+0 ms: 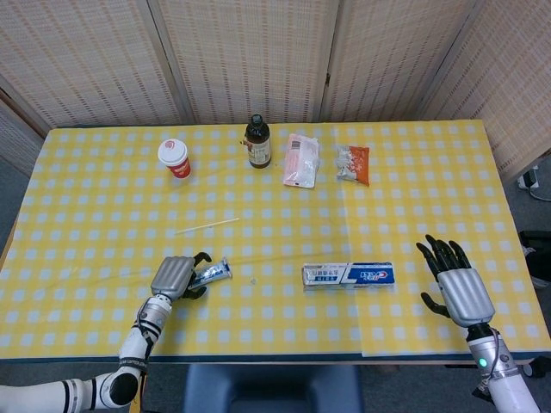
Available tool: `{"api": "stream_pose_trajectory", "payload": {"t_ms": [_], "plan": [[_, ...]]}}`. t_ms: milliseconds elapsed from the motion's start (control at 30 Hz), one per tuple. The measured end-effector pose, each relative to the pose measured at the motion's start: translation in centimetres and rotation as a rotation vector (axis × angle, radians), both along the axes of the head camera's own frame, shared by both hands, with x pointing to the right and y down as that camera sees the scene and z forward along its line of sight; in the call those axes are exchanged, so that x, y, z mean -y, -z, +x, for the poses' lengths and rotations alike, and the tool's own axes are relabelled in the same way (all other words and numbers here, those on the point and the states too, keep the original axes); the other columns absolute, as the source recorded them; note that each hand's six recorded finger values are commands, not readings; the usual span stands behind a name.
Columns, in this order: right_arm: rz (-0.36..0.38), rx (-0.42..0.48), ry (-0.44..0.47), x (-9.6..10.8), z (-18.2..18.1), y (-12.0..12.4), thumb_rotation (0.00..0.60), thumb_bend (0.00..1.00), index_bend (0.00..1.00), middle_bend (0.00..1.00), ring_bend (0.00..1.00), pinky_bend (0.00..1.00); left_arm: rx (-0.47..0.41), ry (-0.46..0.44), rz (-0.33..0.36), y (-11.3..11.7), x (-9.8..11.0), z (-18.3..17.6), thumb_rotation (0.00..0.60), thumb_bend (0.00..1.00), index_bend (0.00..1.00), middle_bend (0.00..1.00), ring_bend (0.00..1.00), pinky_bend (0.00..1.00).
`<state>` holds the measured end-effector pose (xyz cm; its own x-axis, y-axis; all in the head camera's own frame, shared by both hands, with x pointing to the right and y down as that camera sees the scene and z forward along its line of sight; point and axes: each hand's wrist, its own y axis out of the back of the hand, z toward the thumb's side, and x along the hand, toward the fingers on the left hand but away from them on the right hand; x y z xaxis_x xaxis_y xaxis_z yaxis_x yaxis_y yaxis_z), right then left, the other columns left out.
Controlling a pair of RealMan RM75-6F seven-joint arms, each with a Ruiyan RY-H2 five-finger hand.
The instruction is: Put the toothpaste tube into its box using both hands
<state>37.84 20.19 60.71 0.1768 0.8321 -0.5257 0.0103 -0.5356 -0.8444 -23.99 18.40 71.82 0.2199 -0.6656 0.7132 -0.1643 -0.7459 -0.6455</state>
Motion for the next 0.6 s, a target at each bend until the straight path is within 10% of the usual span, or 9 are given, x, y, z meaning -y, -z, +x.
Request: {"api": "stream_pose_trajectory", "payload": {"t_ms": [600], "plan": [[0.012, 0.009, -0.012, 0.2, 0.2, 0.3, 0.600, 0.32, 0.00, 0.00, 0.00, 0.00, 0.018, -0.045, -0.054, -0.3, -1.2, 0.9, 0.600, 0.34, 0.45, 1.00, 1.00, 1.00]]}}
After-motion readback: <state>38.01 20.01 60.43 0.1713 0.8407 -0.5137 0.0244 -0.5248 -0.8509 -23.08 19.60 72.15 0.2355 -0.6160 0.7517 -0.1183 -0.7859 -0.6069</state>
